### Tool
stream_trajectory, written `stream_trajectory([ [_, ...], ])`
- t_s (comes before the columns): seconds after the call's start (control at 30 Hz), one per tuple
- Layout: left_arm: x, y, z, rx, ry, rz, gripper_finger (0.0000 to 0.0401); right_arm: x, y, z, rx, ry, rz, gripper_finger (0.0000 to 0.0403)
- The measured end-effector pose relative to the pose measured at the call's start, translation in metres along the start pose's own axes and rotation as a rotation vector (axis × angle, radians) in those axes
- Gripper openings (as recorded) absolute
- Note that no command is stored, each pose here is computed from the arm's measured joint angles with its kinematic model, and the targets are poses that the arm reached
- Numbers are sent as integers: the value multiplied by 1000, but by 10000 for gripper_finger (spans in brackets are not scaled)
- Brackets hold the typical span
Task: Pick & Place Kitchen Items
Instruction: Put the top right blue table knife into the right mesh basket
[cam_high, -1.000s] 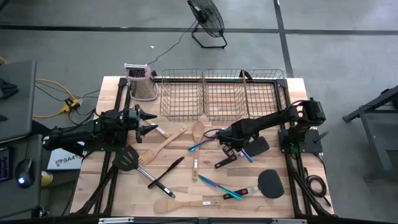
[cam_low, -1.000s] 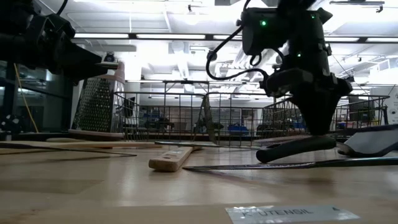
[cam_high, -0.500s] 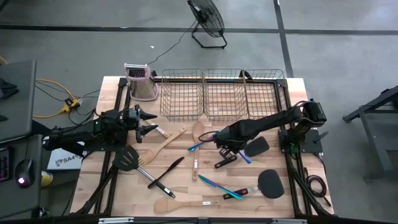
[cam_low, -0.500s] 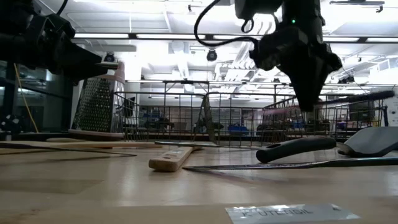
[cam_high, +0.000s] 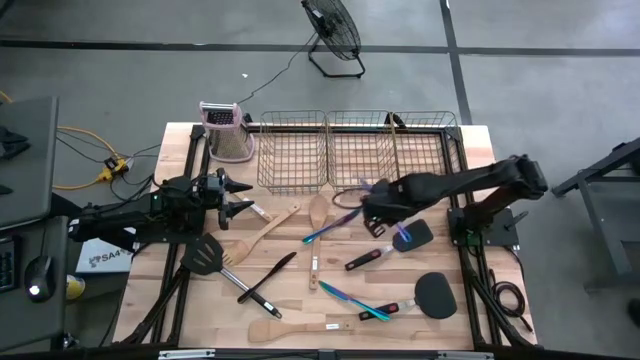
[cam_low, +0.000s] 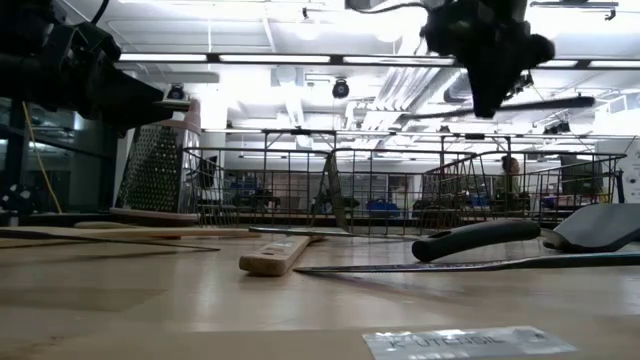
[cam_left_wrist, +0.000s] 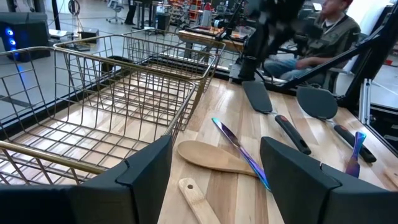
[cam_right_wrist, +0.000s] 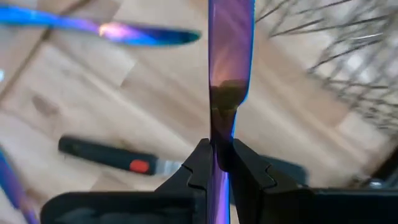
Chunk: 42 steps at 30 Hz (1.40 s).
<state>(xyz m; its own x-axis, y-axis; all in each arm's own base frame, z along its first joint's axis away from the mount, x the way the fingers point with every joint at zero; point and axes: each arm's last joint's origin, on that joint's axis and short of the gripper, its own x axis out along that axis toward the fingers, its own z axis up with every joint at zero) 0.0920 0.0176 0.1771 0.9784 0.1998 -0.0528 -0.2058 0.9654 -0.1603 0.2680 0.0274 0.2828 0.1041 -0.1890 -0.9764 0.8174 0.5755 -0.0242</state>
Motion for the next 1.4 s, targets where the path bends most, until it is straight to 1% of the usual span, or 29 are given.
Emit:
stream_trajectory([
  [0.13, 0, 0, 0, 0, 0, 0, 241, -20, -21, 4, 62, -122, -2, 28],
  [0.27, 0, 0, 0, 0, 0, -1, 241, -33, -41, 11, 123, -231, -28, 28],
  [0.4, 0, 0, 0, 0, 1, -1, 241, -38, -57, 20, 183, -315, -76, 28],
  [0.47, 0, 0, 0, 0, 0, -1, 241, -37, -63, 27, 186, -331, -107, 28],
  [0.77, 0, 0, 0, 0, 0, -3, 241, -27, -100, 58, 184, -289, -271, 28],
  [0.93, 0, 0, 0, 0, 1, -3, 241, -23, -126, 70, 192, -228, -345, 28],
  [1.2, 0, 0, 0, 0, 1, -3, 241, -19, -156, 82, 219, -146, -383, 28],
  [1.4, 0, 0, 0, 0, 1, -3, 241, -9, -171, 85, 166, -86, -422, 28],
])
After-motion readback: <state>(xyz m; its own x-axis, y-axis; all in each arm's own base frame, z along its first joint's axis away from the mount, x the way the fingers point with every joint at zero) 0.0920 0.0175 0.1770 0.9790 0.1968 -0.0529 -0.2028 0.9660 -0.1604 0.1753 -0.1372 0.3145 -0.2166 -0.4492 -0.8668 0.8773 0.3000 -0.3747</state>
